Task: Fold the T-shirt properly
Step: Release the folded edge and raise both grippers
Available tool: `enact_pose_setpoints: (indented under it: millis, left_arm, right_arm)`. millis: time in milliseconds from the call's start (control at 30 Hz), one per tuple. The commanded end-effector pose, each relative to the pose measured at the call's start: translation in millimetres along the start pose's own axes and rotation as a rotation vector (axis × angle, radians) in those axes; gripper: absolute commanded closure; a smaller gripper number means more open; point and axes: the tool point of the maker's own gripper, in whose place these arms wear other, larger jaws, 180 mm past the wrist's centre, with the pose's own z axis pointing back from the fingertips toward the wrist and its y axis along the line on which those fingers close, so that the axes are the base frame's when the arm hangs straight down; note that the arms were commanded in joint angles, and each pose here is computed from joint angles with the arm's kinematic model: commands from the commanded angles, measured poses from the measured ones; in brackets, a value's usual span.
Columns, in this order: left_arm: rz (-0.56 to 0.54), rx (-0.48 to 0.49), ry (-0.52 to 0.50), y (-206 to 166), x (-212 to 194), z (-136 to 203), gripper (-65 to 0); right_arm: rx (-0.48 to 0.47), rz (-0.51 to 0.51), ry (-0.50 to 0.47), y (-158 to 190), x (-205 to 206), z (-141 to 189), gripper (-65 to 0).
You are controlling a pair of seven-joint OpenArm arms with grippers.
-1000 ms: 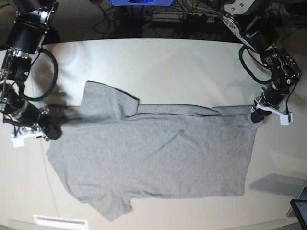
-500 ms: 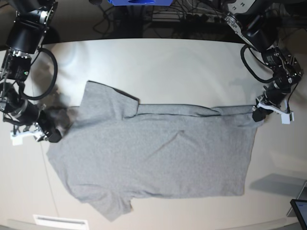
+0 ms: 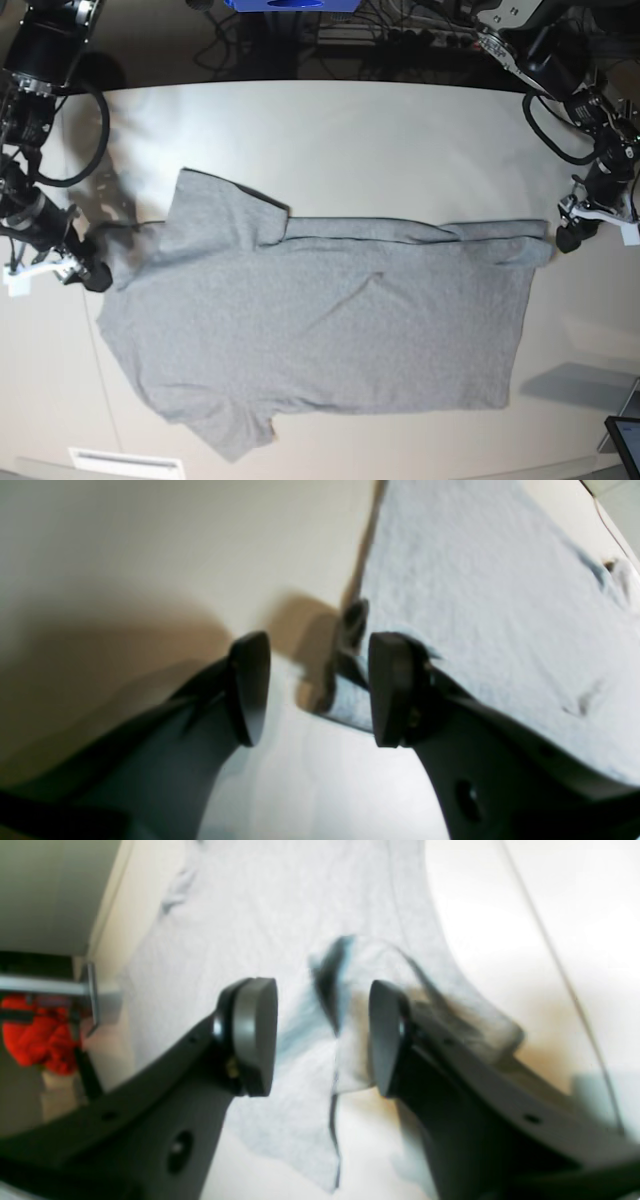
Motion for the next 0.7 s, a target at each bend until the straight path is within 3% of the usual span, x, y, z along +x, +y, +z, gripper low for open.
enact_pose_setpoints:
  millis: [0, 333, 667]
  left_arm:
    - [-0.045, -0.012, -0.055, -4.3, 23.7, 7.2, -31.2]
    - [-0.285, 0.069, -0.026, -22.2, 6.3, 67.2, -31.1]
    - [-0.306, 0.096, 0.054, -10.4, -22.0, 84.9, -31.1]
  right_arm:
    - [0.019, 0.005, -0.002, 2.8, 3.4, 5.6, -26.1]
    - [0.005, -0.201, 0.185, -26.7, -107.4, 16.7, -25.8]
    - [0.009, -0.27, 0.28, -25.8, -149.9, 21.3, -25.8]
